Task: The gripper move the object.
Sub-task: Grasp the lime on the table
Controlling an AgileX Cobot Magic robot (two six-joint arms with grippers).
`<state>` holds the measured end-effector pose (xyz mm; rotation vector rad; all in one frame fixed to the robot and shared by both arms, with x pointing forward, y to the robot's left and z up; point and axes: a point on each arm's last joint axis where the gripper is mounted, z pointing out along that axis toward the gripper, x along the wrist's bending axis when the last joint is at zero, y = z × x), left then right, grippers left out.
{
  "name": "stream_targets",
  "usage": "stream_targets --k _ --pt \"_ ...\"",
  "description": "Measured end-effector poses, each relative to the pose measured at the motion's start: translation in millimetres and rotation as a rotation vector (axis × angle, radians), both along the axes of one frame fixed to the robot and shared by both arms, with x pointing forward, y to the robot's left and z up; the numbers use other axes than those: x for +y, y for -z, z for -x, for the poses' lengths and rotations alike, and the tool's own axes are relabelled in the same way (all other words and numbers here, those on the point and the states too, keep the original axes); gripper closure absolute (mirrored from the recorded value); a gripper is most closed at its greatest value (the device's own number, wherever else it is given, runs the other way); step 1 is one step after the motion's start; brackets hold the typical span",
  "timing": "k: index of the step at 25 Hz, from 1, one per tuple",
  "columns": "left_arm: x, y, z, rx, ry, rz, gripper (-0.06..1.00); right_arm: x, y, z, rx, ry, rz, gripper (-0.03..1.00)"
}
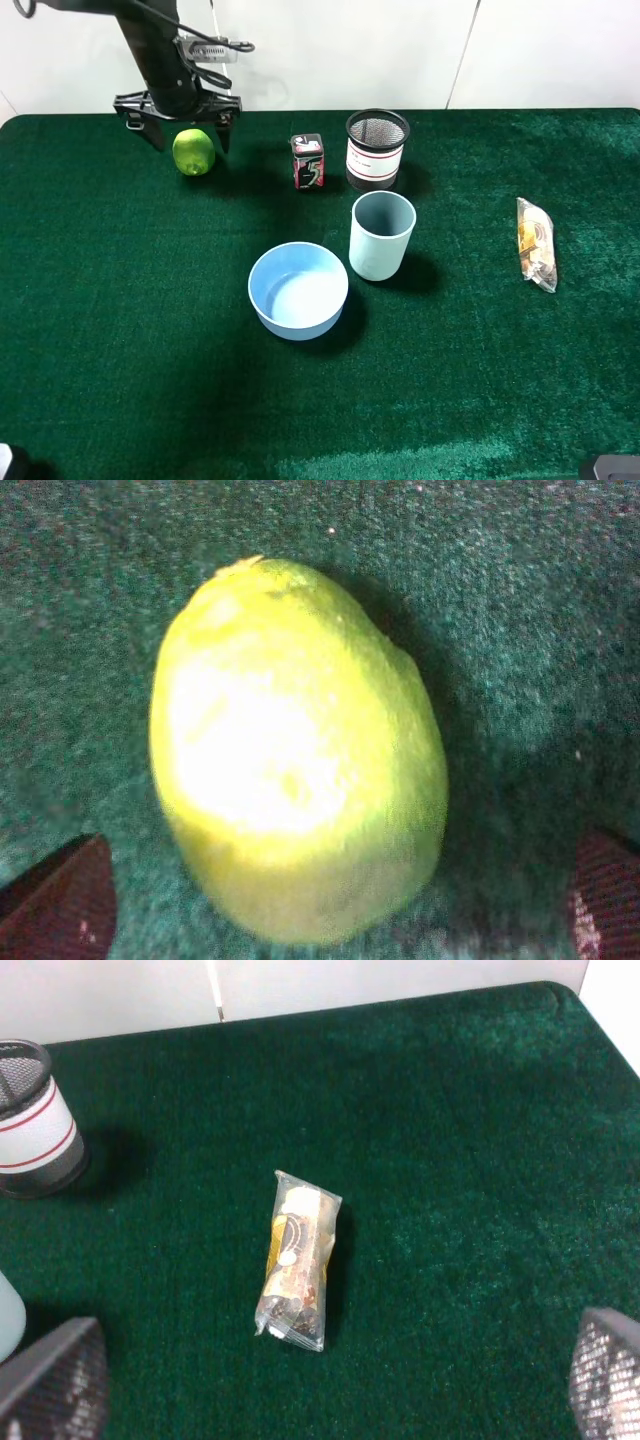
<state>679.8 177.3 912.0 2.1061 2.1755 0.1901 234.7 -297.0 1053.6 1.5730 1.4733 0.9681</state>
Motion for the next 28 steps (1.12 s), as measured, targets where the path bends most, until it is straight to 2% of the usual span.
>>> stream_targets --k 15,22,25,28 --pt "-0.8 34.3 -7.7 -0.015 -0.037 -0.006 0.04 0.0 0.0 0.0 0.000 0.000 0.000 0.28" --pt "-0.5 39.9 -8.2 -0.012 -0.042 -0.010 0.04 0.0 0.0 0.0 0.000 0.000 0.000 0.28" --pt "-0.4 40.4 -8.2 -0.011 -0.041 -0.013 0.07 0.0 0.0 0.0 0.000 0.000 0.000 0.28" --pt "-0.4 40.4 -8.2 -0.011 -0.041 -0.013 0.14 0.0 0.0 0.0 0.000 0.000 0.000 0.28"
